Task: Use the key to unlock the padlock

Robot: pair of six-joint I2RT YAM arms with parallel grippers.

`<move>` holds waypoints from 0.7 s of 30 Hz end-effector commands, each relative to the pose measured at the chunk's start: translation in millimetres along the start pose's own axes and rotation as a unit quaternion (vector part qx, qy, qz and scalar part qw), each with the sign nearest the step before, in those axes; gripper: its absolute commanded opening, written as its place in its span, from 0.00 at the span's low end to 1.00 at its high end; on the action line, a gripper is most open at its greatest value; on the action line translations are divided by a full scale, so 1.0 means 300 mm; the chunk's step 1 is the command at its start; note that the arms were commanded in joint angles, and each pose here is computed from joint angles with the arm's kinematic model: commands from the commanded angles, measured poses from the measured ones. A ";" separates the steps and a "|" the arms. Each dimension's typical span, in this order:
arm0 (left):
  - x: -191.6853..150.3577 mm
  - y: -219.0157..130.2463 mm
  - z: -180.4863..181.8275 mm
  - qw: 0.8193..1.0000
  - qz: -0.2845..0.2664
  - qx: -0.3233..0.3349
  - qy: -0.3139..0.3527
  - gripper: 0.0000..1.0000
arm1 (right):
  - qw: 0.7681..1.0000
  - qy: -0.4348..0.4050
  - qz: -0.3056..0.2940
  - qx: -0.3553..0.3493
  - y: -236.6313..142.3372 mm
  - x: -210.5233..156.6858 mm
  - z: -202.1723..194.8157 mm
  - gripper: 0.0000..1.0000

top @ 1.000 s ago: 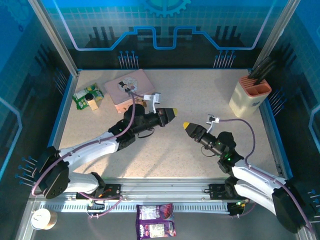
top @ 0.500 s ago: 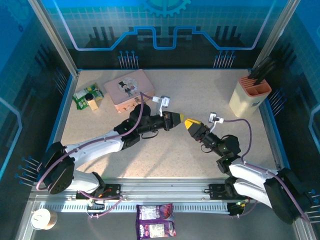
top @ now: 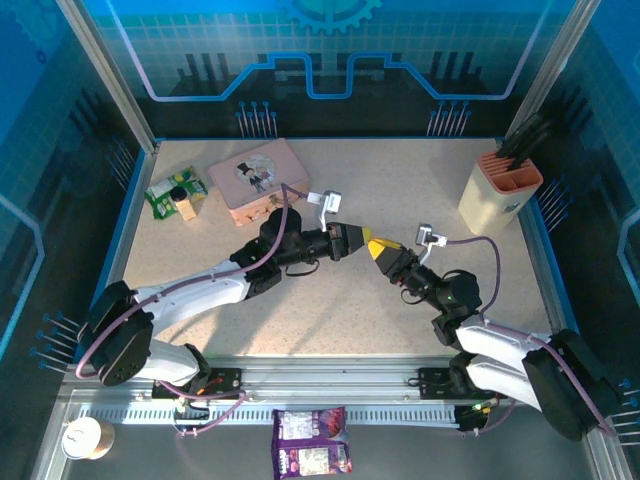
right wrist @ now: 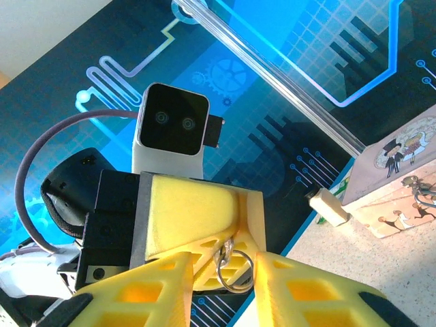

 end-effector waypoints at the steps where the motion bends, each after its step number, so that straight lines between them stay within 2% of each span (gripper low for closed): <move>1: 0.009 0.017 -0.035 0.999 0.001 -0.032 -0.003 0.10 | 0.999 -0.022 -0.013 0.033 0.013 0.030 0.039 0.30; 12: -0.020 0.030 -0.031 0.999 0.014 -0.033 -0.007 0.10 | 0.999 -0.021 -0.009 0.032 0.022 0.030 0.039 0.20; 21: -0.038 0.020 -0.027 0.999 0.019 -0.028 0.001 0.15 | 1.000 -0.015 -0.006 0.000 0.016 0.023 0.018 0.03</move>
Point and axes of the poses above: each hand's point on the last joint's axis, 136 mm out from that joint toward the fingers, its own y axis out along the fingers, its own z axis along the line the jaws close on, x = y × z, the point moved 8 cm from there along -y, back along the fingers, and after that the axes turned 6 degrees about -y, right-handed, at the moved point
